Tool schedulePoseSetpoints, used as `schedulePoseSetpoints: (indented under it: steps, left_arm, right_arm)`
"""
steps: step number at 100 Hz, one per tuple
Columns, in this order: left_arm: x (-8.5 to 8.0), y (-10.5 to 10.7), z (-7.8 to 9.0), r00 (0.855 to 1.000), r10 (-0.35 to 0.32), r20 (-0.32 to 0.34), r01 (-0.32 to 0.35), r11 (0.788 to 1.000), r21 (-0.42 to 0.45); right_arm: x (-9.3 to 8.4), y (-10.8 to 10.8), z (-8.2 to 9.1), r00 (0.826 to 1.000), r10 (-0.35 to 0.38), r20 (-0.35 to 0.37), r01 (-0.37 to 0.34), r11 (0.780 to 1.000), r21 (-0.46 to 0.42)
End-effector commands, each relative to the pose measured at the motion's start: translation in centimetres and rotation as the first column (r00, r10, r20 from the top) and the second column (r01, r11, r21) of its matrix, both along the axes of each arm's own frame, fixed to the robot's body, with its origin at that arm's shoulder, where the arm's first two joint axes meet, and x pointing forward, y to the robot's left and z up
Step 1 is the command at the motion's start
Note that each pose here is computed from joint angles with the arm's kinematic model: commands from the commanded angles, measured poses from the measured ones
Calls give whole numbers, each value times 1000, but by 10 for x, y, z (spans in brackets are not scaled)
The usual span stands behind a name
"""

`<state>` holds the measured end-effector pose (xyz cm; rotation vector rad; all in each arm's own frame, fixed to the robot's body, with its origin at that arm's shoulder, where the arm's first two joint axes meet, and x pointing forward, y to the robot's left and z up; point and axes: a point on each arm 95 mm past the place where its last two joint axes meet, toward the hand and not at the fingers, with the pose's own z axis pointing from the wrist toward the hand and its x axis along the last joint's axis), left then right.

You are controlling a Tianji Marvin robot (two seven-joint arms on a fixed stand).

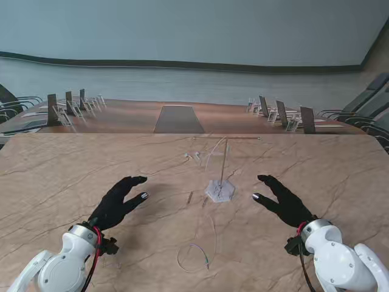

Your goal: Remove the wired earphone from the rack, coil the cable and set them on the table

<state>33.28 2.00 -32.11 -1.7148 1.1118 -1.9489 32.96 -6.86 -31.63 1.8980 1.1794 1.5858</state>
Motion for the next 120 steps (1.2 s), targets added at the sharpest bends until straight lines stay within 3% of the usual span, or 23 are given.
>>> schedulePoseSetpoints:
  steps: [1,64,89,120]
  left_arm:
    - [-1,-1,-3,1000,2,-13,-2,1000,-8]
    - [2,-12,-14,998,-9,-55,8,1000,-26]
    - [19,-24,-14,997,-47,-61,46,999,-19]
    - [51,-55,-6,989,-128,-76,126,991,-33]
  right_arm:
    - [0,3,1,1000,1,-3,-1,1000,2]
    - [-7,10,-1,999,21,-32,-21,1000,-4]
    - [-9,10,0,999,29,-41,-30,999,-14]
    - [-6,8,1,998,33,-52,-33,999,-8]
